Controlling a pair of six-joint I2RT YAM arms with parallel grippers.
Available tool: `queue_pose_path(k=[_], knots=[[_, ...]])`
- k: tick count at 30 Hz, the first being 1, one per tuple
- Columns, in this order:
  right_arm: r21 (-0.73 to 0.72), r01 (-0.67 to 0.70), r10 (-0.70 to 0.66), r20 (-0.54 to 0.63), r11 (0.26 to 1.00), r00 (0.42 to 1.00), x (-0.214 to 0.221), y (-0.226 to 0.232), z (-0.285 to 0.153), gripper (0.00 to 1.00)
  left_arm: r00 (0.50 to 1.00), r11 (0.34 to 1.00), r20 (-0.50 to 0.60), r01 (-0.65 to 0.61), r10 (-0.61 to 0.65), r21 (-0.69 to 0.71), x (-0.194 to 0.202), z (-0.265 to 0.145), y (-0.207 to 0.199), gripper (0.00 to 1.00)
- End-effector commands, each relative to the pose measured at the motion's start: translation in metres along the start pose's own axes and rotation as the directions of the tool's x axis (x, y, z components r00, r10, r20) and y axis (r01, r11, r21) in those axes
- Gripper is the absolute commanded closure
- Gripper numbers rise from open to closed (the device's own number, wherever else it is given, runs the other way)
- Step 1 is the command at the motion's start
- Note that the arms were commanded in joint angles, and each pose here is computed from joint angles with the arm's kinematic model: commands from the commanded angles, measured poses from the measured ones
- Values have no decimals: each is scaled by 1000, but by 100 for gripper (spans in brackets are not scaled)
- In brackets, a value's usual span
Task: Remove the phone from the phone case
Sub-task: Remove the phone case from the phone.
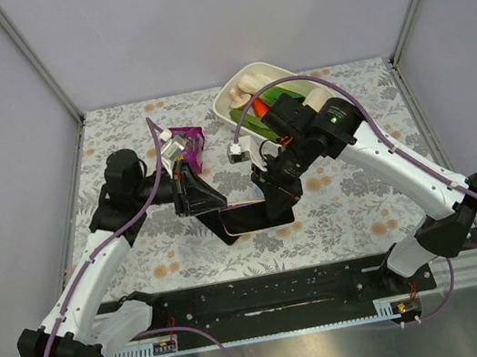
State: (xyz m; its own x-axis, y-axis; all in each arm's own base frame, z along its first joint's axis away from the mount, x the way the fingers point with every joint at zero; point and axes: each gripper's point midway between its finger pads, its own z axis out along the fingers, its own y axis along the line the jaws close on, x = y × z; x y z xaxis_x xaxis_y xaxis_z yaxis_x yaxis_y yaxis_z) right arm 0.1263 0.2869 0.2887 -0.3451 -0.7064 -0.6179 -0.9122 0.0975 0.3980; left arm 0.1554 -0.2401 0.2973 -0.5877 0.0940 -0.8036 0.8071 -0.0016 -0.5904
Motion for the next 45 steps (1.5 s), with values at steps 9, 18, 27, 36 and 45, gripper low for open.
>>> queue_pose_path(k=[9, 18, 27, 36, 45], knots=[[92, 335, -337, 476, 938, 812, -125, 18, -51, 100, 997, 996, -79, -14, 21, 85, 24, 11, -9, 49], [172, 289, -336, 488, 942, 806, -128, 1, -63, 100, 994, 988, -106, -6, 22, 153, 34, 9, -20, 29], [210, 247, -321, 501, 946, 804, -124, -13, -69, 100, 994, 977, -105, -13, 36, 215, 31, 3, -32, 15], [214, 180, -271, 548, 960, 791, -122, -26, -80, 100, 990, 951, -126, -24, 65, 308, 39, -5, -46, 12], [179, 116, -201, 586, 977, 785, -124, -36, -79, 100, 989, 944, -138, -9, 58, 330, 47, -5, -46, 12]])
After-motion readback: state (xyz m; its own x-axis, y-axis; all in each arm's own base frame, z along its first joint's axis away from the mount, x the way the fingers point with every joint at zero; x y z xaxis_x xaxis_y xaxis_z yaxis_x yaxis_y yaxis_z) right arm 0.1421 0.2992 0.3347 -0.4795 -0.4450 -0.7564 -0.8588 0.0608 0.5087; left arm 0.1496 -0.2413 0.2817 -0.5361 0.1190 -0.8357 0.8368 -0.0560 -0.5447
